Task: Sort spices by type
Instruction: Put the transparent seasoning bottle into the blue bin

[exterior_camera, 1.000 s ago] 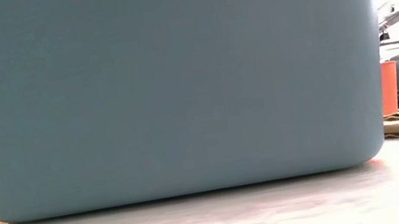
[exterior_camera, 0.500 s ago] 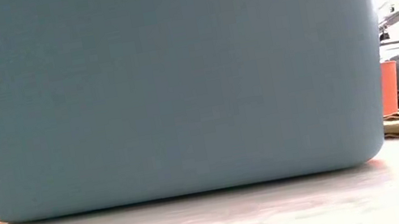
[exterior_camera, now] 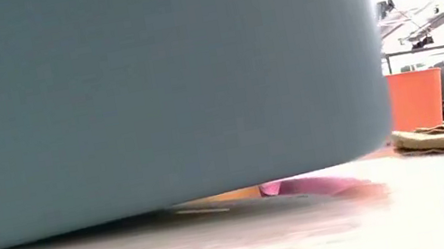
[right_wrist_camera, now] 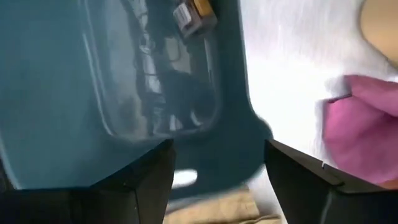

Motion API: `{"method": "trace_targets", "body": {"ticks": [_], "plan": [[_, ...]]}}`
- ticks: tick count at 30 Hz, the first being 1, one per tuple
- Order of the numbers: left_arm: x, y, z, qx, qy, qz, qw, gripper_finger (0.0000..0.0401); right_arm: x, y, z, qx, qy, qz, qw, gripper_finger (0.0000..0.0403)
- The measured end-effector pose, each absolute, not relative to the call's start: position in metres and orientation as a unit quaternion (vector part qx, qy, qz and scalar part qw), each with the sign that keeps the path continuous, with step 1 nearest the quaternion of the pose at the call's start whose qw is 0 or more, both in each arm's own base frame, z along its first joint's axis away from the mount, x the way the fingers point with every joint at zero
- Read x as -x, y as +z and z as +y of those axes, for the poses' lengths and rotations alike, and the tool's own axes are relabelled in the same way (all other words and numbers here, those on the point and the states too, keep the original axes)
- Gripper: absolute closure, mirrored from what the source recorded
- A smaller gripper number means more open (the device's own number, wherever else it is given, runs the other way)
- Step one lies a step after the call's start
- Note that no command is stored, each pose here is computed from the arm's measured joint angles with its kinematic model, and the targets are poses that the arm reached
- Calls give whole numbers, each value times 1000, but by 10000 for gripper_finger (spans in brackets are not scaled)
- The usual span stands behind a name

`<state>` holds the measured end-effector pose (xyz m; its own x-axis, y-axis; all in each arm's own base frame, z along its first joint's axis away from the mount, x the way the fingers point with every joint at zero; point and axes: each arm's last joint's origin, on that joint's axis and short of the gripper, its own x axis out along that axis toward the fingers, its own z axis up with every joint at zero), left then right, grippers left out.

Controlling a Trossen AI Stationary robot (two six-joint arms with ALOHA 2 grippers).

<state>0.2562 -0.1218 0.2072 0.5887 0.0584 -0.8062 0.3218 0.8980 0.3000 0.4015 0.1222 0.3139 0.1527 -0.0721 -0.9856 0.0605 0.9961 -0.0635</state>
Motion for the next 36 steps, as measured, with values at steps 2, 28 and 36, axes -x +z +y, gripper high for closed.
{"method": "trace_targets", "body": {"ticks": [2,28,36], "plan": [[-256,206,-122,-212,-72,468,855,277,-397,318,128,7,-55,641,765,162],[-255,201,-102,-67,-33,563,823,275,-301,365,139,-119,-247,532,801,163],[-256,201,-101,-75,-42,560,824,254,-308,366,136,-103,-222,523,816,163]]}}
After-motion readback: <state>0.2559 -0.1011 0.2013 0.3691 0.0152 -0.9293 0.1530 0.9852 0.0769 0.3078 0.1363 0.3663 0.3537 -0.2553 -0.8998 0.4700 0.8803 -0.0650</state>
